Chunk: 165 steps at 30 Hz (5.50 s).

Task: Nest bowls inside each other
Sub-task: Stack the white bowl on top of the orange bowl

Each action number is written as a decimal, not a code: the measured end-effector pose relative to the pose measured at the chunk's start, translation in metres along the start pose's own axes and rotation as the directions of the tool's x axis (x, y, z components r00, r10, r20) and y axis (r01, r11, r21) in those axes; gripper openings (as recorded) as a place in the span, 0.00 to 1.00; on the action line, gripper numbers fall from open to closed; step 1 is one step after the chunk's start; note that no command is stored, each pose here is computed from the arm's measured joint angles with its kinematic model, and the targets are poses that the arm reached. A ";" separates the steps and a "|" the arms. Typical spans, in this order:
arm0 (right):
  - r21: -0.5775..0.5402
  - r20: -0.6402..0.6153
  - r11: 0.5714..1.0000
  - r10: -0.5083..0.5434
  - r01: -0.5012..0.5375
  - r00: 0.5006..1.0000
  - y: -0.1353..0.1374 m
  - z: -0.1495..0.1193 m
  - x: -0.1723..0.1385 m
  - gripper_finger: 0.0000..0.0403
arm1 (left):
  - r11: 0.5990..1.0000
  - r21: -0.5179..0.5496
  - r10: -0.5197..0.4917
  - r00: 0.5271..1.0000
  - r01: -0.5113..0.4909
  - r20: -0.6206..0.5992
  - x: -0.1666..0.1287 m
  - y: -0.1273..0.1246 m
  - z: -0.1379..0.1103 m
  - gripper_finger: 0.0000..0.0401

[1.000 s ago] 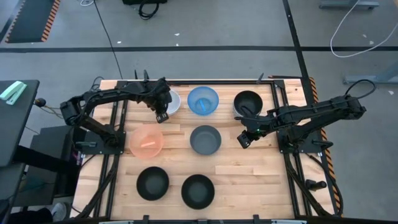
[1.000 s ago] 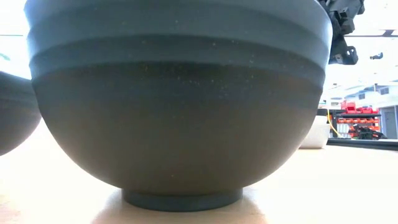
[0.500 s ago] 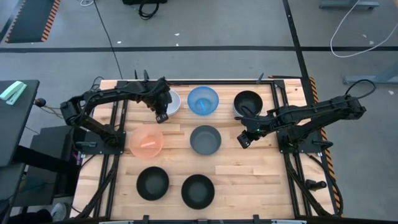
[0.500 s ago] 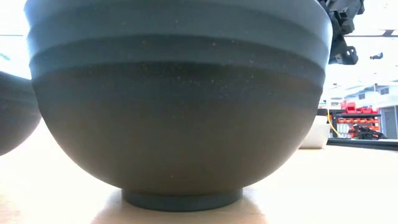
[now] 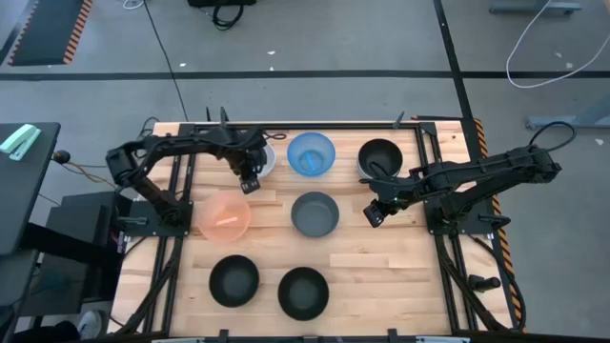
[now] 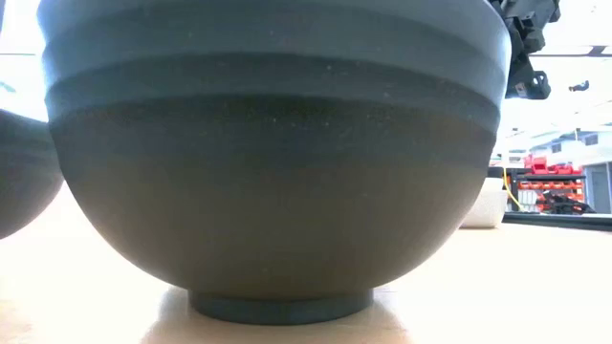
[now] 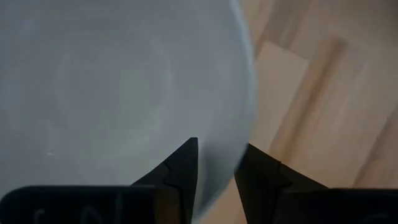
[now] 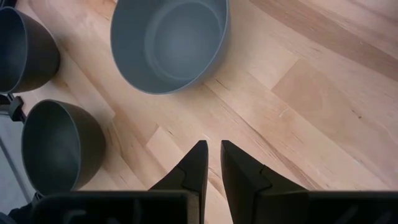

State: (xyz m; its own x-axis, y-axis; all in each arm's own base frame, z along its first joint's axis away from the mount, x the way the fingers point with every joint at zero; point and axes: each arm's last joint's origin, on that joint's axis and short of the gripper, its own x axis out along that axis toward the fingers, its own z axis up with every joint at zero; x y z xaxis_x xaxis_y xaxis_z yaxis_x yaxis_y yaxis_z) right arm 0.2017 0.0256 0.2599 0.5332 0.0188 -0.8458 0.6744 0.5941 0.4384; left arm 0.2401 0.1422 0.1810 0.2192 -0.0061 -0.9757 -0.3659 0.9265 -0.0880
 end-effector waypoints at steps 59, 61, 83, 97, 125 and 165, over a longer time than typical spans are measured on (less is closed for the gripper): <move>-0.007 -0.025 0.991 -0.133 0.133 0.991 -0.011 -0.005 -0.001 0.13 | 0.948 0.318 -0.032 0.999 0.025 0.017 -0.113 -0.176 0.019 0.02; -0.007 -0.025 0.991 -0.133 0.133 0.991 -0.011 -0.005 -0.001 0.13 | 0.953 0.303 -0.002 1.000 0.008 -0.019 -0.113 -0.181 0.012 0.02; -0.041 -0.029 0.989 -0.140 0.139 0.990 -0.012 -0.005 -0.001 0.13 | 0.989 -0.068 0.117 0.974 -0.132 -0.192 -0.115 -0.204 -0.023 0.02; -0.096 -0.028 0.987 -0.136 0.133 0.990 -0.008 -0.012 -0.001 0.12 | 0.978 -0.202 0.013 0.974 -0.061 -0.227 -0.060 -0.211 -0.037 0.02; -0.049 -0.019 0.989 -0.138 0.136 0.990 -0.008 -0.012 -0.001 0.03 | 0.953 -0.298 -0.033 0.997 0.052 0.069 -0.005 -0.146 0.001 0.03; -0.033 0.009 0.989 -0.141 0.141 0.990 -0.007 -0.011 -0.001 0.04 | 0.966 -0.186 -0.152 0.978 0.178 0.146 -0.024 -0.153 0.023 0.14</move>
State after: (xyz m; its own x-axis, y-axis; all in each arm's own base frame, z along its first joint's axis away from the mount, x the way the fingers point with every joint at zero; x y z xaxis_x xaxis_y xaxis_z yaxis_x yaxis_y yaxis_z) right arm 0.1903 0.0301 0.2545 0.4376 -0.0724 -0.8963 0.7255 0.6173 0.3043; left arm 0.3114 0.0087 0.2227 0.4015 -0.0916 -0.9113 -0.4830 0.8242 -0.2957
